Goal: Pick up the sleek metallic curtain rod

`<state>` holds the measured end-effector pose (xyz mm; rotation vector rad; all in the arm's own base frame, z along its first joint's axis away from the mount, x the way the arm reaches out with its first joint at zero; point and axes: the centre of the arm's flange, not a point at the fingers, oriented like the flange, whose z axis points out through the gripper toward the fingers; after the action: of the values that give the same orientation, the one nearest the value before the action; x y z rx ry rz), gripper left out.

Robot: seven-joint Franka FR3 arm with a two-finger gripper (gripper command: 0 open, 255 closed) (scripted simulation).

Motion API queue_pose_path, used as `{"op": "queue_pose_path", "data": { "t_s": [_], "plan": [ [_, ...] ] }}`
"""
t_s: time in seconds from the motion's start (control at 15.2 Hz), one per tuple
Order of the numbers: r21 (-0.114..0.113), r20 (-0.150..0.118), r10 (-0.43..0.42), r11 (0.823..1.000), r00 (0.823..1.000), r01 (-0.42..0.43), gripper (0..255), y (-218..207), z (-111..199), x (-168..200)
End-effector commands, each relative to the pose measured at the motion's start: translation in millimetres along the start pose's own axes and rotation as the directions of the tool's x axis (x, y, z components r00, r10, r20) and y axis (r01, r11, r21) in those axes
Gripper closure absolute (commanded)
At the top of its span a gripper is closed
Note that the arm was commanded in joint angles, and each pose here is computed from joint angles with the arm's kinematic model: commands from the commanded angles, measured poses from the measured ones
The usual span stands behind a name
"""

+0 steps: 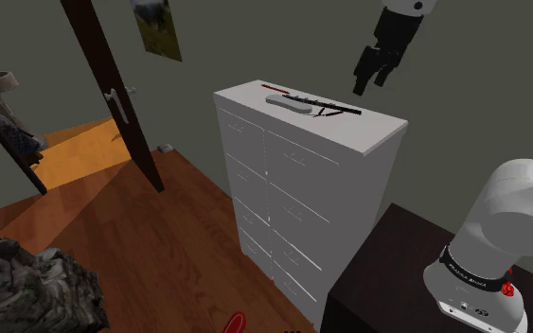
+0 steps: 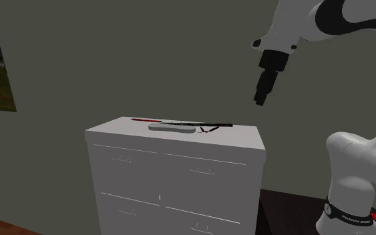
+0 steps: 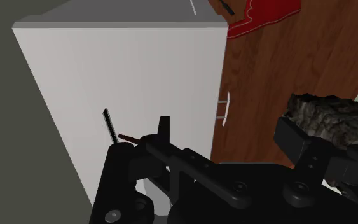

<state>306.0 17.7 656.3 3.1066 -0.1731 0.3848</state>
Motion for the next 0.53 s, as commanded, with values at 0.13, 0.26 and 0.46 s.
{"op": "queue_pose_path", "data": {
  "t_s": [0.13,0.26,0.46],
  "plan": [
    [0.007,0.022,-0.044,0.999,0.999,0.044,0,18,11,20],
    [0.015,0.043,-0.088,0.996,0.995,0.088,0,35,24,41],
    [0.028,0.074,-0.154,0.988,0.985,0.152,0,59,43,72]
  ]
}}
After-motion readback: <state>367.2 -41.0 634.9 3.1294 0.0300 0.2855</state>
